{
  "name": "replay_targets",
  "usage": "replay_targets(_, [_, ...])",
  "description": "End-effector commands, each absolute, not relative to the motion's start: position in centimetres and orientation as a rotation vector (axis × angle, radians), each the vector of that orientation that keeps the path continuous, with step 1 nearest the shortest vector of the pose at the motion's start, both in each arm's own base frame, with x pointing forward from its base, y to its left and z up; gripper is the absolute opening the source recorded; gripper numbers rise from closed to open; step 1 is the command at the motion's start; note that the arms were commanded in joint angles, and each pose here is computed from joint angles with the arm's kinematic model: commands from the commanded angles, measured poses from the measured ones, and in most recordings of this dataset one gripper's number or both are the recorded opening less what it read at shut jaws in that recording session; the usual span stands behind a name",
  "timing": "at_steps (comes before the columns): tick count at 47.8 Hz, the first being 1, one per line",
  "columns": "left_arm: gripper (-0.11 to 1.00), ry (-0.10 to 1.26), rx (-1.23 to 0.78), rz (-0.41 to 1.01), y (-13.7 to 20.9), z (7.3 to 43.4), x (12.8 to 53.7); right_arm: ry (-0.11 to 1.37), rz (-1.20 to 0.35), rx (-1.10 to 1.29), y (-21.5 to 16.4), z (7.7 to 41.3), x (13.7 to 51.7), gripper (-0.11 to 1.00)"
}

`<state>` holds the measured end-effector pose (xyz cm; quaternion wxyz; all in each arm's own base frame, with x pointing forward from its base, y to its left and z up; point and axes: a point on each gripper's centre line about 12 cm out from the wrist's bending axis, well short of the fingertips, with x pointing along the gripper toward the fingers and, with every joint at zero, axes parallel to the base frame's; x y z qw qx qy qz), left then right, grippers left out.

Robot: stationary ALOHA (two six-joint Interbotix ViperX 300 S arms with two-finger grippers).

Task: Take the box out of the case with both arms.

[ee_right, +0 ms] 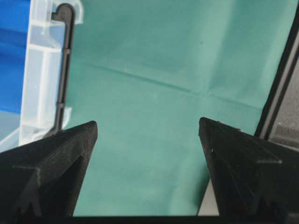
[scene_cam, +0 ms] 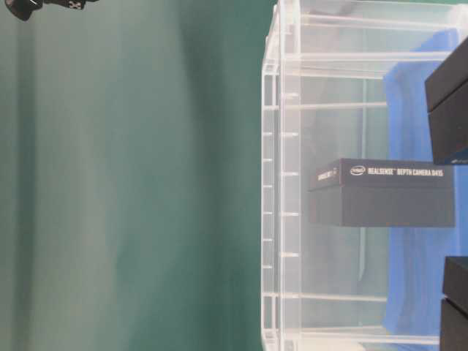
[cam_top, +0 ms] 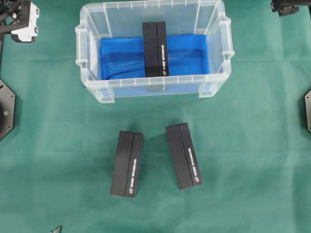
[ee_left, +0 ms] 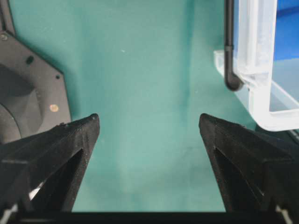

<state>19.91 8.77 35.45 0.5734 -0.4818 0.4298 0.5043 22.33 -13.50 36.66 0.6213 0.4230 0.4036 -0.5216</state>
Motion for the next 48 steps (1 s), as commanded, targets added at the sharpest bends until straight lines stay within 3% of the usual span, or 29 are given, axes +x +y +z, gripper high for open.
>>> replay_targets(1, [0.9,0.981,-1.135,1.177,8.89,36.03,19.83,0.908,-1.194,0.976,-13.51,37.12,22.25,0.86])
replay_targets(48, [0.9,0.985,-1.135,1.18,8.85,35.85,19.72,0.921,-1.2,0.976,-13.47,36.72,22.17,0.86])
